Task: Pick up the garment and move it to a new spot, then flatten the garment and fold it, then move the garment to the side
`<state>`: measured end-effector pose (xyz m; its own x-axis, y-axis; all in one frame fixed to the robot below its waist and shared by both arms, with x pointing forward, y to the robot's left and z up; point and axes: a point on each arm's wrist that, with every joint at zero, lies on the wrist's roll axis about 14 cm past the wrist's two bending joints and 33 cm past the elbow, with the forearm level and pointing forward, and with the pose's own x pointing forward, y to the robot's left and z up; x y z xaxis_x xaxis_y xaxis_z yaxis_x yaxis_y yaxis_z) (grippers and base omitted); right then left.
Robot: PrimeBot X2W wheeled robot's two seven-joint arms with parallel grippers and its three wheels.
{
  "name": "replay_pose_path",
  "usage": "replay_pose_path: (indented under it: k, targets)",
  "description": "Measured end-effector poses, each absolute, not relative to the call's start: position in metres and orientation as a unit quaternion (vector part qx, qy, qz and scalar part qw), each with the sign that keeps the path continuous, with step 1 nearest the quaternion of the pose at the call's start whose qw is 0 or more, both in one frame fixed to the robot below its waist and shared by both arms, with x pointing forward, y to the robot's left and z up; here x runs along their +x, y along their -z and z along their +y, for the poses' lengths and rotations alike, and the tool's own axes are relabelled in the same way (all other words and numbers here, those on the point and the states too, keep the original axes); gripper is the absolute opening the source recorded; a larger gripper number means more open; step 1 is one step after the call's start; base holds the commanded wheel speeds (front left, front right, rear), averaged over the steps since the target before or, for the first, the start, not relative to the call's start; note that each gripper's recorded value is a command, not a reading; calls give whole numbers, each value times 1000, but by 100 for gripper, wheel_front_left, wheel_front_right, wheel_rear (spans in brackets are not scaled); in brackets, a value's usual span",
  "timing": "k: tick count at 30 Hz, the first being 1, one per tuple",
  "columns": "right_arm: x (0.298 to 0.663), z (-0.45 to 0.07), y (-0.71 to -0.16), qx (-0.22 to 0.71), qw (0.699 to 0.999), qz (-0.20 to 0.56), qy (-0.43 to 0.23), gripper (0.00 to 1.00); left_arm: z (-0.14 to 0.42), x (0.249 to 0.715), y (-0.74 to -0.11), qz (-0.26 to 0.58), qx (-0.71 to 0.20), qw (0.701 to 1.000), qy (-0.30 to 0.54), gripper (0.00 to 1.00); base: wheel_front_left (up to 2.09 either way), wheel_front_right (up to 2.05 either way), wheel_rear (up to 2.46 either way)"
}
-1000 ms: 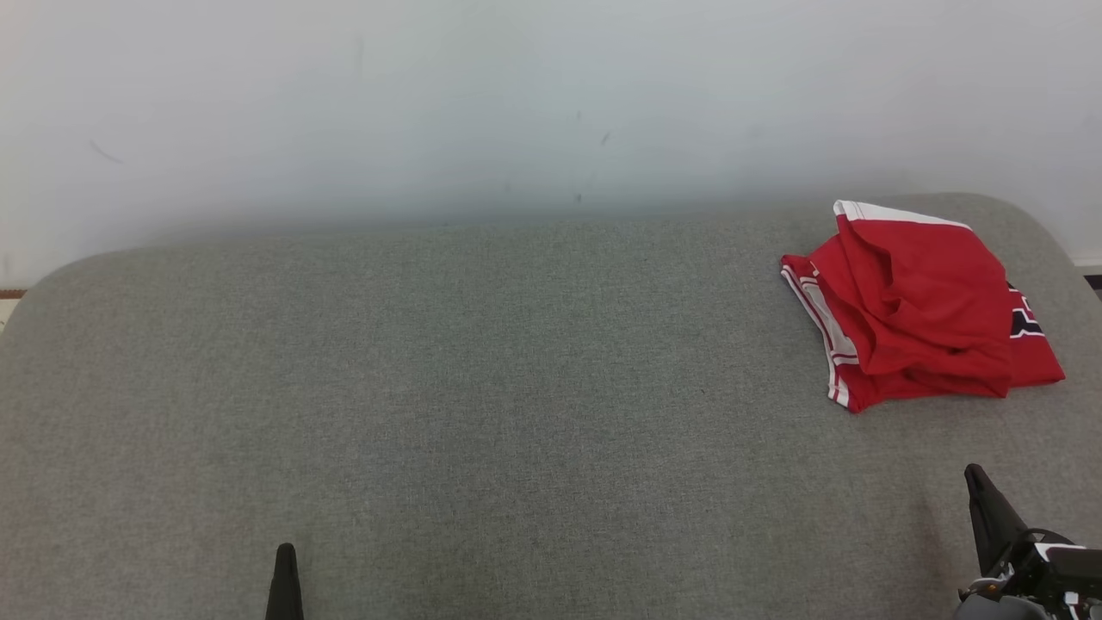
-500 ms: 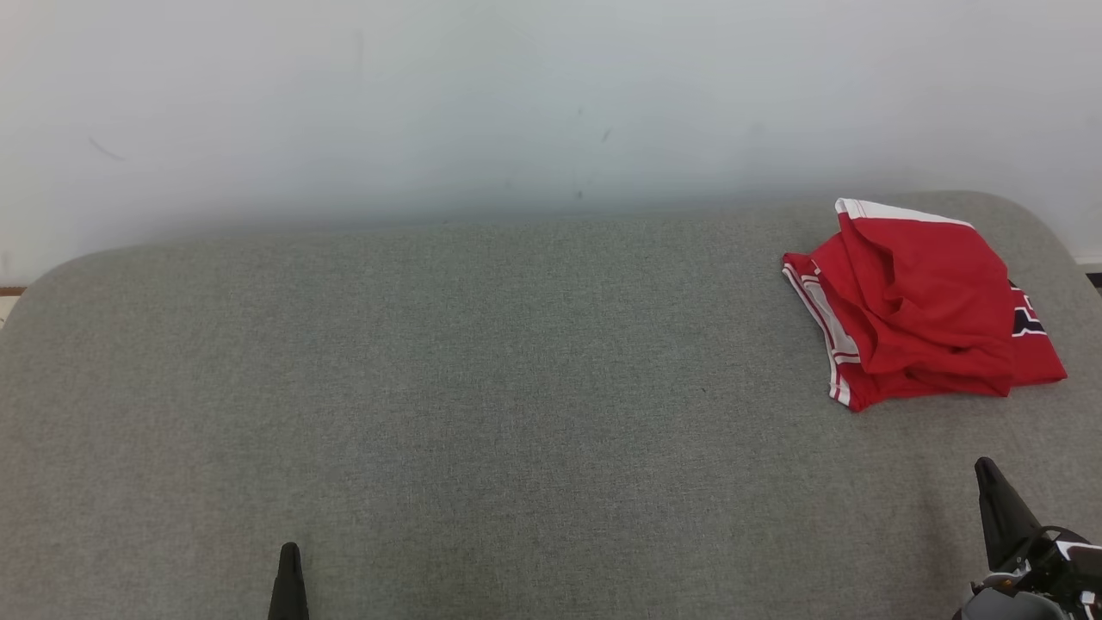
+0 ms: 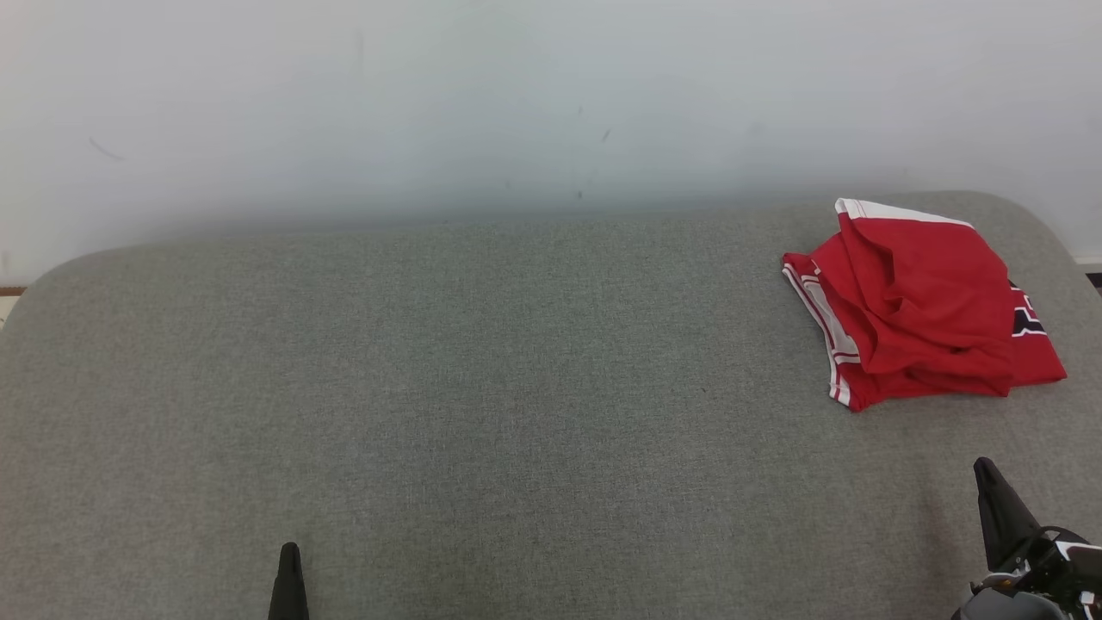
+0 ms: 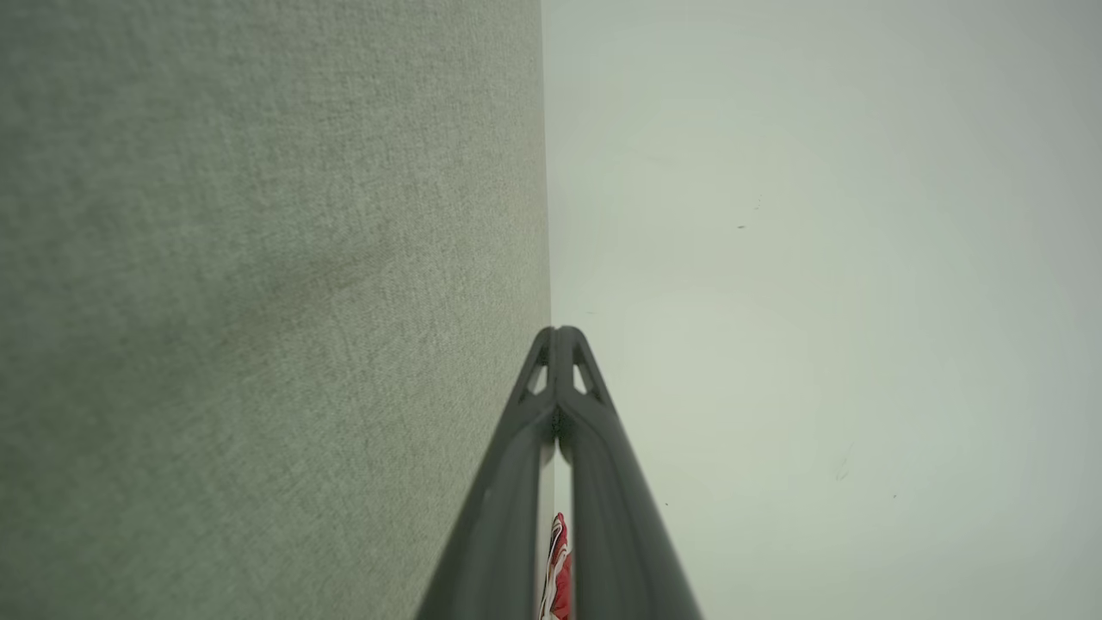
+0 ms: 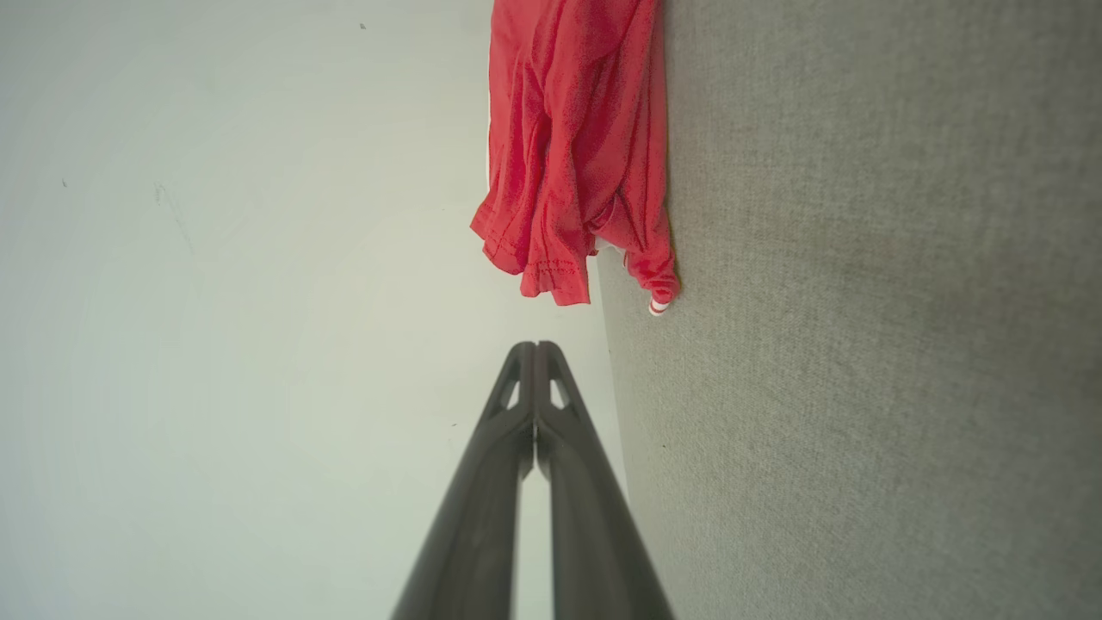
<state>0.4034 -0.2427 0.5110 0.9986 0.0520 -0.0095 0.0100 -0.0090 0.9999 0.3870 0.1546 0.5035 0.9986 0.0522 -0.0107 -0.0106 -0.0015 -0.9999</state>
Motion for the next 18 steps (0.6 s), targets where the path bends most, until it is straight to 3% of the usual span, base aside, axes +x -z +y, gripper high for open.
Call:
replay_pose_path:
  k: [18]
  targets:
    - [403, -243, -511, 710, 703, 21, -14, 0, 154, 387, -504, -15, -707, 706, -22, 0, 0, 0, 0]
